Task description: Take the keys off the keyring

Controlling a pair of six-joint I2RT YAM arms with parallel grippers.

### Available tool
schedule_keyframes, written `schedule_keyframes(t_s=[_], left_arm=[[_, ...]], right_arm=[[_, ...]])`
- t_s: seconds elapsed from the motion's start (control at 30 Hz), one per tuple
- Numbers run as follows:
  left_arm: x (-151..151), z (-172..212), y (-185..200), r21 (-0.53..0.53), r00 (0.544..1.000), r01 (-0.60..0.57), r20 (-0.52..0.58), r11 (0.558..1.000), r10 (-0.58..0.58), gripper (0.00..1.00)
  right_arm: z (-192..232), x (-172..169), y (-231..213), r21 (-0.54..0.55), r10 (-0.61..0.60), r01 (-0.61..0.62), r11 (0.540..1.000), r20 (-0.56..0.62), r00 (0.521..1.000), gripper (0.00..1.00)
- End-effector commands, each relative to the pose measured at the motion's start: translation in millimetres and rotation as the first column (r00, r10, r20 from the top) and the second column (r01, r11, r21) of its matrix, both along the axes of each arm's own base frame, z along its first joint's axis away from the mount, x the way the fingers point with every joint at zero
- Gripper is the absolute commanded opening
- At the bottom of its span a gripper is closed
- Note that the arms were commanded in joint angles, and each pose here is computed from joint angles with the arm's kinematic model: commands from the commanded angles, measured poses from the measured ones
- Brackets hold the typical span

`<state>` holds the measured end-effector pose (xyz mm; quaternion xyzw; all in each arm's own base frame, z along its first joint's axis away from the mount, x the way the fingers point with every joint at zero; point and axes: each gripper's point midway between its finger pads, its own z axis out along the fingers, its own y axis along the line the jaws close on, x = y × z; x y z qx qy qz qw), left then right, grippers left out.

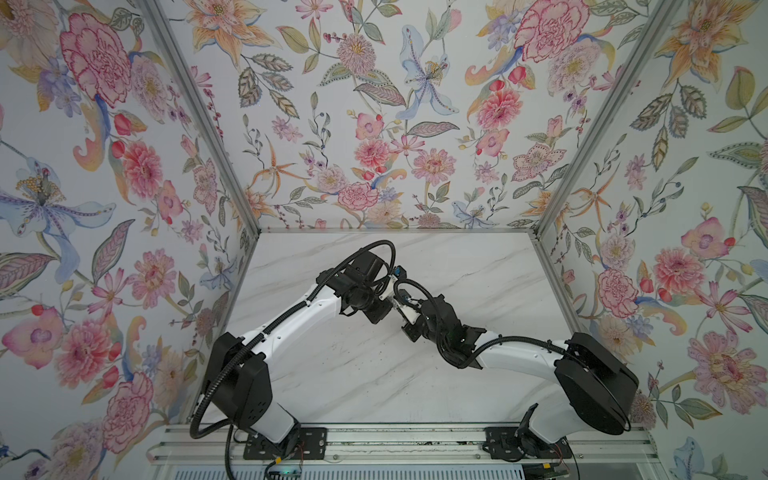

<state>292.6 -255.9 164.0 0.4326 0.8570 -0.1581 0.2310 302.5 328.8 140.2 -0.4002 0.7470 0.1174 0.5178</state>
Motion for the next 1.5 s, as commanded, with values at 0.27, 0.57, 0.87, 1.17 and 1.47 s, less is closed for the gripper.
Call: schedule_keyframes(t_s=[0.27,0.57,0.87,1.17,1.47], left_arm=[[2.7,16.7,6.0,-0.202,0.995,-0.1,0.007,0.974,0.103,0.19],[3.1,29.3,-15.9,-0.398,0.996,-0.071,0.015,0.915,0.084,0.29],[14.7,28.0,-17.5,-0.46,0.993,-0.086,0.03,0.884,0.112,0.27],[11.9,20.4,-26.2,-0.486,0.997,-0.073,-0.013,0.871,0.077,0.21],[11.0,14.5,-17.3,-0.442,0.995,-0.089,-0.01,0.892,0.095,0.22]], right_arm=[[10.3,-0.6,-3.9,0.018,0.038,-0.038,0.999,0.018,0.999,0.0],[16.7,-4.5,-1.8,0.044,0.053,-0.054,0.998,0.012,0.999,0.0],[20.1,-5.8,-0.2,0.056,0.063,-0.063,0.996,0.01,0.998,0.0],[19.3,-4.8,1.2,0.061,0.067,-0.067,0.996,0.001,0.998,0.0],[18.4,-2.8,1.3,0.076,0.065,-0.064,0.995,-0.01,0.998,0.0]])
